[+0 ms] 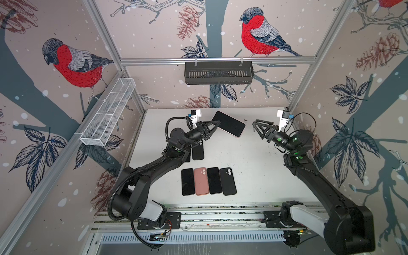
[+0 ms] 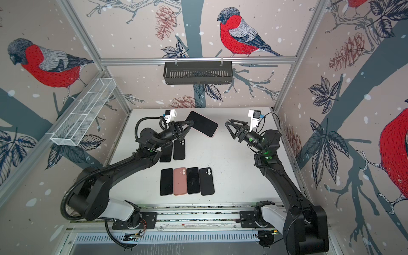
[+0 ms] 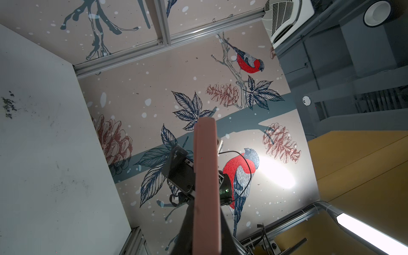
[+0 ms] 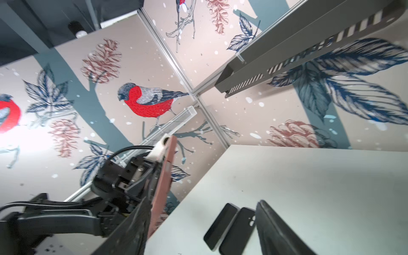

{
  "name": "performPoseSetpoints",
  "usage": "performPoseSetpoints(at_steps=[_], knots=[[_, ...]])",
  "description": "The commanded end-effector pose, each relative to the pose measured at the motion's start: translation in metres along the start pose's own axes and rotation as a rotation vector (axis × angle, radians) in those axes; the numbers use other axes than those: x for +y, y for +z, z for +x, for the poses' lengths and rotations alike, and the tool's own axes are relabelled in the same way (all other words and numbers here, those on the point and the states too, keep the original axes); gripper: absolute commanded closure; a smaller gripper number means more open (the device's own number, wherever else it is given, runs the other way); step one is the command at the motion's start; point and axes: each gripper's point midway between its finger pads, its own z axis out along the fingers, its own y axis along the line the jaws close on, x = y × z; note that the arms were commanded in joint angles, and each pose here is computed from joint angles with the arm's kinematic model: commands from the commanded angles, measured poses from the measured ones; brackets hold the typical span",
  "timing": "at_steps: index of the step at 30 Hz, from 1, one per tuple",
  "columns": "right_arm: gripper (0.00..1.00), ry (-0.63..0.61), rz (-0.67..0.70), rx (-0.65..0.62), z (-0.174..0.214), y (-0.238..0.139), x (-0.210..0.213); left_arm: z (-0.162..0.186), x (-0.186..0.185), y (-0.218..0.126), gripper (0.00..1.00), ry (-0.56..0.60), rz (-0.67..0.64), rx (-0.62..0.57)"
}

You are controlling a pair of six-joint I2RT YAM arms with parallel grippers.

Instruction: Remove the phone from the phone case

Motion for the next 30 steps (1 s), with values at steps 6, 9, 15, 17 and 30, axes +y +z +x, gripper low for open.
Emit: performPoseSetpoints(at_steps=[6,9,15,17,30], knots=[[0.35,0.191,-0.150,0.050,0.014,0.009,0.022,0.001,-0.021,0.000,1.00,0.062,0.103,0.013],[0.40,0.223,-0.204,0.045,0.016,0.013,0.028,0.002,-0.021,-0.001,1.00,0.063,0.100,0.012],[0.47,0.258,-0.261,0.027,0.013,0.015,0.037,0.003,-0.020,-0.001,1.00,0.064,0.101,0.017],[0.49,0.261,-0.275,0.030,0.013,0.016,0.041,0.003,-0.019,-0.001,1.00,0.062,0.100,0.018],[0.67,0.306,-0.264,0.066,0.028,0.025,0.033,0.003,-0.020,-0.001,1.00,0.070,0.108,0.017]])
